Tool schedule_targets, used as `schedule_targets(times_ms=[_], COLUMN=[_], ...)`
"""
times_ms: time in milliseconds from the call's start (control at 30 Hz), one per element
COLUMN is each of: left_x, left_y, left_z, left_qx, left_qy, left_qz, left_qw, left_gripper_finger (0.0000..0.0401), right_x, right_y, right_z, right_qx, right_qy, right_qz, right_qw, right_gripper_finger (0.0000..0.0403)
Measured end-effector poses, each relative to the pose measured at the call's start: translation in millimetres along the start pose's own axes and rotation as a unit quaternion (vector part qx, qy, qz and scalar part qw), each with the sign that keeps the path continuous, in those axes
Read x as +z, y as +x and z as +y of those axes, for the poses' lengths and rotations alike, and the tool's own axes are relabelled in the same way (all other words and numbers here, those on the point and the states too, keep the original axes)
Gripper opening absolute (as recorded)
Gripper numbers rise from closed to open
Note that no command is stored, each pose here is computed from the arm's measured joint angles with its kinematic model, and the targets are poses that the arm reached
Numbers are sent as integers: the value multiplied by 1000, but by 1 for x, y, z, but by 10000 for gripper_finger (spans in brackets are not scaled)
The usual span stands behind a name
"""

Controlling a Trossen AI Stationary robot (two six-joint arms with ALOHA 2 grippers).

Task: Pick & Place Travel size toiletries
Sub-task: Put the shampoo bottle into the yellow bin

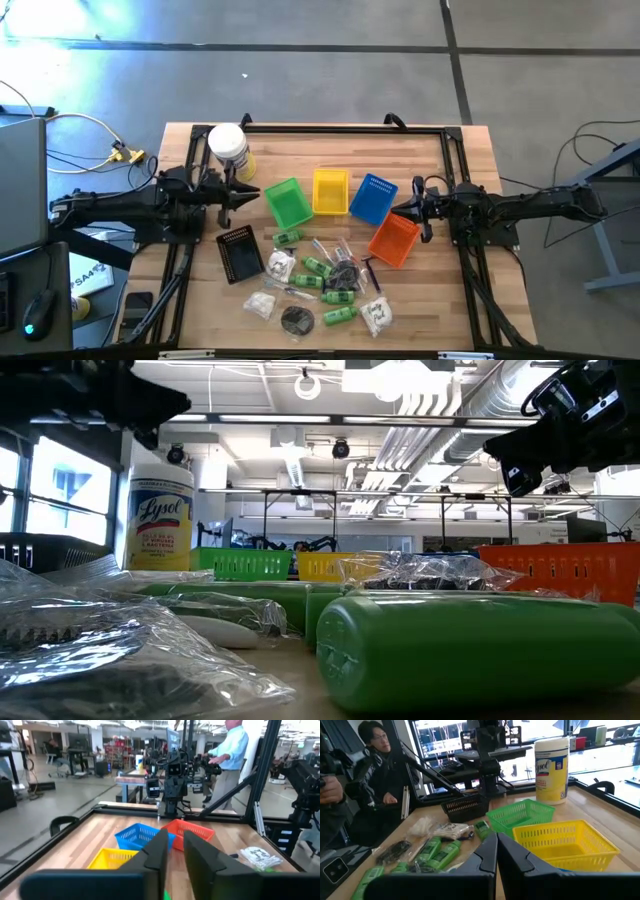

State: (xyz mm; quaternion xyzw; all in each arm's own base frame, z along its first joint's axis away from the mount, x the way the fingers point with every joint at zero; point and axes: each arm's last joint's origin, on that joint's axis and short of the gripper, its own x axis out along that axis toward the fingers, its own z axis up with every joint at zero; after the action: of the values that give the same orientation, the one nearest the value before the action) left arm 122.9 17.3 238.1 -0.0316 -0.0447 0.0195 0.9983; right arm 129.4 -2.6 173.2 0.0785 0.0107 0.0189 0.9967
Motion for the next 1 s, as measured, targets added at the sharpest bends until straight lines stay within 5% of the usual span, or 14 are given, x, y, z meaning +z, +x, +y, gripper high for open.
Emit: schedule_targets(times_ms=[267, 833, 1000], left_x=[15, 0, -11], left_y=[49, 159, 179], left_z=[-9, -97, -124], left_qx=[-66, -146, -118], left_qy=[-27, 32, 7], left_qz=[93, 330, 384], left_qw=[993, 932, 916], left_gripper_finger=[147, 152, 152], right_x=[1, 1, 0], right_y=[0, 0, 0], right_z=[-1, -2, -2], right_qx=[-12, -42, -39], right_qy=[-1, -2, -2], right_qz=[-8, -10, -5], right_qw=[1000, 999, 999], right_gripper_finger=[2, 2, 2])
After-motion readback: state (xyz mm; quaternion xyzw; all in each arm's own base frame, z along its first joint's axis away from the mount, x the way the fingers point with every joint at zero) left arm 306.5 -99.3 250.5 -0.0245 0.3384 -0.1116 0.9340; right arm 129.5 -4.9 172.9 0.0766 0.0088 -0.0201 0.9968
